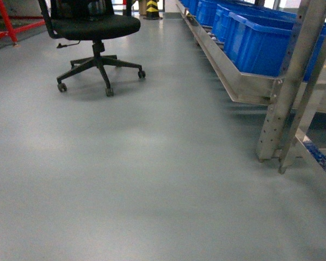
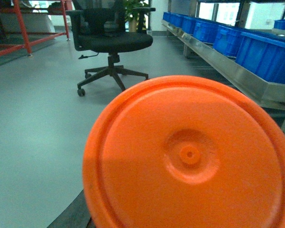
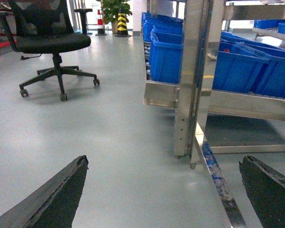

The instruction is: Pick capacitor and pack into box

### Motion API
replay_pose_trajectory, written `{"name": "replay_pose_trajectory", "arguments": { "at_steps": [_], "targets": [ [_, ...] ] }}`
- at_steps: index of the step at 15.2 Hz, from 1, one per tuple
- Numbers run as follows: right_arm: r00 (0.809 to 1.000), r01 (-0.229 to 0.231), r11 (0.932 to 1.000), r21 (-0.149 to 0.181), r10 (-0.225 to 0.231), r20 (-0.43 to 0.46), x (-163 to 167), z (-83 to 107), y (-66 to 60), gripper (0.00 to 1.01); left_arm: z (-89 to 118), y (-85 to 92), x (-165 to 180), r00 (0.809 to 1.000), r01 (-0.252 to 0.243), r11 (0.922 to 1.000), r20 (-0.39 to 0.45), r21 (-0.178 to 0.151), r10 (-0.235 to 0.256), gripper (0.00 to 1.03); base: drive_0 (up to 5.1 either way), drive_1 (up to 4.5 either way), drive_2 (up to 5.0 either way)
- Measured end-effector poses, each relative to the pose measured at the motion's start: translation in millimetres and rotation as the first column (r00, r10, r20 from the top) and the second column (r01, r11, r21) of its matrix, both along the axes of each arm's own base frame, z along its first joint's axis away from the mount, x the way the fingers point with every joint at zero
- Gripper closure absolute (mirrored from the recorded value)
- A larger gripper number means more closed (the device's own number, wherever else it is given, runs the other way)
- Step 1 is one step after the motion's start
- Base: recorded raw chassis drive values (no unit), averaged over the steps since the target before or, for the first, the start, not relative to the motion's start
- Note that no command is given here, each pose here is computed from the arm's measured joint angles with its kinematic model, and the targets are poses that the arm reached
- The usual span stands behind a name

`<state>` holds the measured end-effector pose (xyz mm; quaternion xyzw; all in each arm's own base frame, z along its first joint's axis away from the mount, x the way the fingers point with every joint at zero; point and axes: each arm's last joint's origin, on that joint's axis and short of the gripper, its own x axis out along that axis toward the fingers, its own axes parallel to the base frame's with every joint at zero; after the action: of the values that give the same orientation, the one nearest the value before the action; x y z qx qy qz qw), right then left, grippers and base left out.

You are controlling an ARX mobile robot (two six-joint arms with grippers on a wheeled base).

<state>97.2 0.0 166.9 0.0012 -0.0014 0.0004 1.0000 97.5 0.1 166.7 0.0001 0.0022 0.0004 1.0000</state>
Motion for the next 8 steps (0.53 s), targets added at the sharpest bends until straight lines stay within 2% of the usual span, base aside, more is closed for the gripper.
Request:
{"name": "replay_pose_trajectory", "arguments": {
  "at_steps": [8],
  "targets": [
    [1.000, 0.001, 1.0000, 0.000, -0.001, 0.000, 0.0, 0.0, 0.0, 0.03, 0.2, -0.1, 0.0, 1.000, 0.000, 1.0000, 0.002, 0.000, 0.000, 0.59, -5.0, 2.42, 2.4]
  ]
}}
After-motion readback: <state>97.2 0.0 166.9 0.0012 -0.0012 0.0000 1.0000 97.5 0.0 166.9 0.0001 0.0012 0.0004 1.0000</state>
